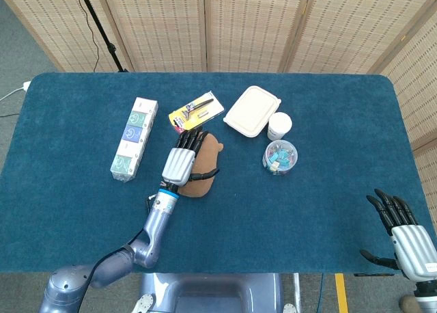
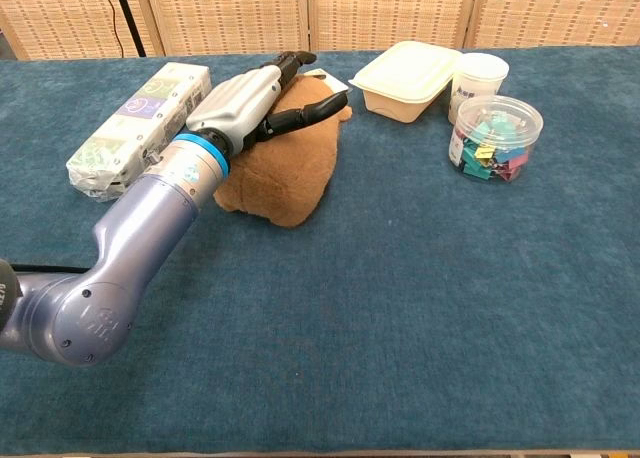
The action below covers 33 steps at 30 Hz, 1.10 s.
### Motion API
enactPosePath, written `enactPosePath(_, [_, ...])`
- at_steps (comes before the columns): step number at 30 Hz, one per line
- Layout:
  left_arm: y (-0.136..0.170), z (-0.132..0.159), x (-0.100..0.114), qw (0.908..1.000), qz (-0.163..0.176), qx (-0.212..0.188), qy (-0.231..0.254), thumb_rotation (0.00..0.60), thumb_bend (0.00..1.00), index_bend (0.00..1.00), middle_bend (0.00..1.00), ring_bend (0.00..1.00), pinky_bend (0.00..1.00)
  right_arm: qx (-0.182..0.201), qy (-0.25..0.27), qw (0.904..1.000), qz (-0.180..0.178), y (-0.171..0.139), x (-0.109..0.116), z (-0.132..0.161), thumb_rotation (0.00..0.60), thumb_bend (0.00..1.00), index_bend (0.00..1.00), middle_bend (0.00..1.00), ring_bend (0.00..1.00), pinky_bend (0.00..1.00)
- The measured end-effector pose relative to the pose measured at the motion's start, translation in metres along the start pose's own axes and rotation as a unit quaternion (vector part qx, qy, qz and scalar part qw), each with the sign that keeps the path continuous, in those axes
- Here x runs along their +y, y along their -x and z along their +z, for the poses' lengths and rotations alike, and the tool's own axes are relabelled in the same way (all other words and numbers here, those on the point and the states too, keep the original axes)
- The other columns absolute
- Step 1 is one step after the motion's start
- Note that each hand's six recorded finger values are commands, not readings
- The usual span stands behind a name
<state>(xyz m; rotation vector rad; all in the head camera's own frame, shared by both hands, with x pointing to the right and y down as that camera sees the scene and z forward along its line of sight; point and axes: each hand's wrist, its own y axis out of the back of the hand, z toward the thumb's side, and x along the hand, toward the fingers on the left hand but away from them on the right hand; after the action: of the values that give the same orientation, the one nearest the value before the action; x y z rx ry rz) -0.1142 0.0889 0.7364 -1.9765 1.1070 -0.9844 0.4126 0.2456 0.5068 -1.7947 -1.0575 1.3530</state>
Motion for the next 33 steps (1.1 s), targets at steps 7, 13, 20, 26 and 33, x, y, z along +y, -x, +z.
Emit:
enactPosePath(7, [0.000,-0.001,-0.010,1.0000,-0.005,0.003,0.003,0.000,0.00,0.00,0.00,0.00,0.00,0.000,0.004,1.0000,0.004,0.000,0.000,0.000,0.600,0.00,0.00,0.00,0.00,0.00])
enactPosePath(13, [-0.001,0.001,-0.014,0.9999,-0.005,0.002,0.015,0.000,0.00,0.00,0.00,0.00,0.00,-0.002,0.003,1.0000,0.005,-0.001,0.000,0.000,0.600,0.00,0.00,0.00,0.00,0.00])
enactPosePath(20, [-0.002,0.005,-0.004,0.9997,0.011,-0.010,0.019,0.000,0.00,0.00,0.00,0.00,0.00,-0.001,0.006,1.0000,0.007,-0.001,0.000,0.000,0.600,0.00,0.00,0.00,0.00,0.00])
enactPosePath(26, [-0.001,0.010,0.018,0.9984,0.037,-0.028,0.033,0.000,0.00,0.00,0.00,0.00,0.00,0.000,0.006,1.0000,0.007,-0.002,0.001,0.002,0.600,0.00,0.00,0.00,0.00,0.00])
enactPosePath(33, [0.006,0.011,0.060,0.9975,0.048,-0.052,0.005,0.000,0.00,0.00,0.00,0.00,0.00,0.005,0.005,0.9999,0.012,-0.004,-0.002,0.006,0.600,0.00,0.00,0.00,0.00,0.00])
